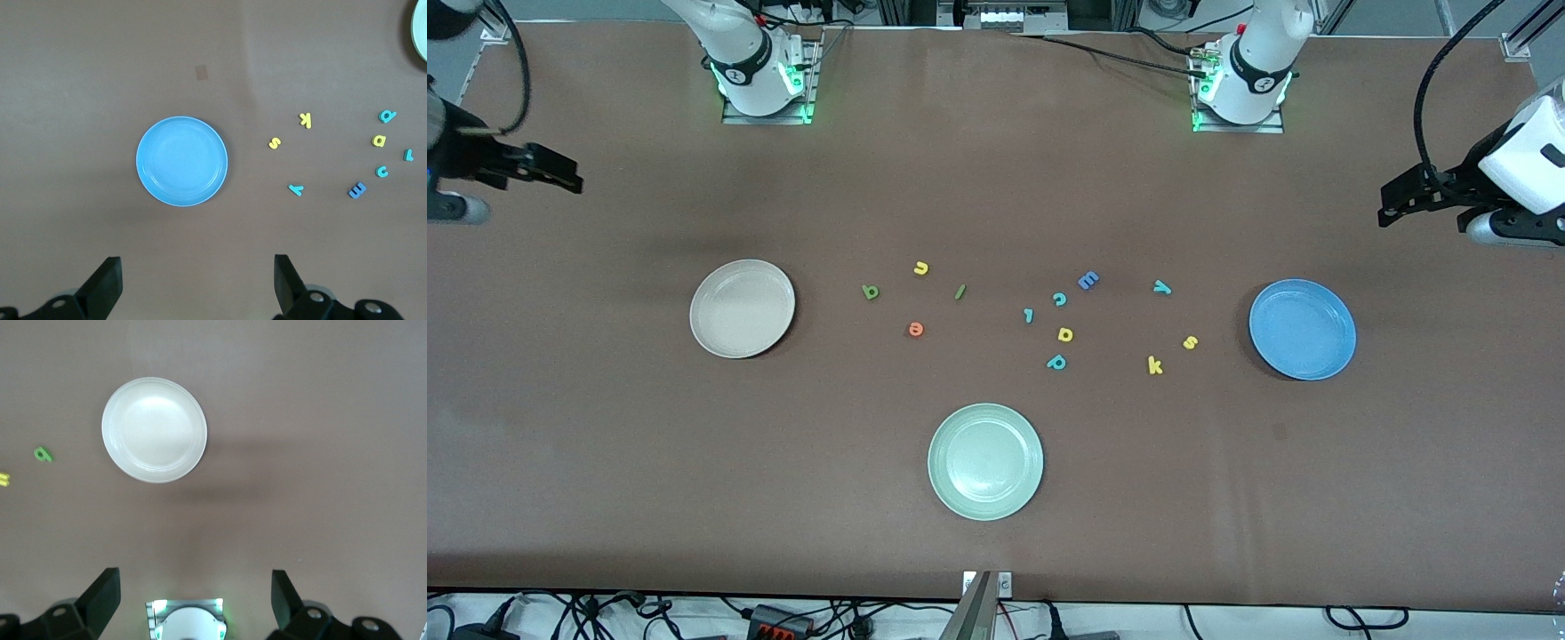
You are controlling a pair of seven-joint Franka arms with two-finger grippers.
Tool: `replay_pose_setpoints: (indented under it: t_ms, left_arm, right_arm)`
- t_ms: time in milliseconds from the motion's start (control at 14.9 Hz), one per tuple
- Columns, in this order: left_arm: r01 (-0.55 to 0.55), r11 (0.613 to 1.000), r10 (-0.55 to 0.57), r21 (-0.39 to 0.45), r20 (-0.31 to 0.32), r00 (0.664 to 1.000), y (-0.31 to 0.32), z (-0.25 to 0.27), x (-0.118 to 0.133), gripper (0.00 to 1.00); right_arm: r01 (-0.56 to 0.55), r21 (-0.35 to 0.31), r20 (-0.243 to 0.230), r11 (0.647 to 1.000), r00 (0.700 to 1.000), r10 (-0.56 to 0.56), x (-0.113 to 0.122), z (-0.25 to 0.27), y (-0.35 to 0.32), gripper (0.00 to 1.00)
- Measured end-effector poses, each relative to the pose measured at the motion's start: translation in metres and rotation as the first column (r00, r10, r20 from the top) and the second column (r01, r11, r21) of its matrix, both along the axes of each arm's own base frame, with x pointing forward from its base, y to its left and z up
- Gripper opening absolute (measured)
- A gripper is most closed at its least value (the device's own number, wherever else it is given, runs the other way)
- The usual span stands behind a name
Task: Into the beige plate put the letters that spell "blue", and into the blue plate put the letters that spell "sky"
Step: 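Move the right gripper toward the letters while the left gripper follows, then grasp the green a with the right gripper while the left grasps yellow k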
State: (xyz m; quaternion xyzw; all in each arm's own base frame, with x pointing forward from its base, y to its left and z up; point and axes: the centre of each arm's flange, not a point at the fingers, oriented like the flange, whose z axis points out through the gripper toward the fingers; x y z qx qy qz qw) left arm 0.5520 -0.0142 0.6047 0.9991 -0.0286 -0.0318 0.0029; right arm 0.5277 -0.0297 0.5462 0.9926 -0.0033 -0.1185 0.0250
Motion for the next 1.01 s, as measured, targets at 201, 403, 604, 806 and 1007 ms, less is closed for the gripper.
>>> replay_pose_setpoints:
  t_ms: [201,403,604,806,1007]
  left_arm:
    - [-0.001,1.0,0.001,0.0,-0.003,1.0,0.0,0.0,0.0,1.0]
    - [0.012,1.0,-0.012,0.0,-0.021,1.0,-0.007,-0.006,0.0,1.0]
    - [0.08,0.997,-0.08,0.001,-0.099,0.992,-0.048,-0.038,0.008,1.0]
    - [0.135,0.991,-0.132,0.004,-0.192,0.972,-0.086,-0.094,0.024,1.0]
    - [0.162,0.987,-0.158,0.002,-0.226,0.961,-0.107,-0.151,0.044,1.0]
  right_arm:
    - [-0.066,0.014,-0.05,0.998,0.997,0.066,0.021,-0.056,0.041,1.0]
    - [-0.096,0.056,-0.071,0.994,0.992,0.1,0.031,-0.105,0.088,1.0]
    - [-0.151,0.062,-0.055,0.987,0.986,0.154,0.031,-0.155,0.124,1.0]
    - [-0.175,0.049,-0.041,0.983,0.983,0.177,0.023,-0.203,0.16,1.0]
    - [-0.183,0.031,-0.02,0.983,0.983,0.184,0.013,-0.238,0.201,1.0]
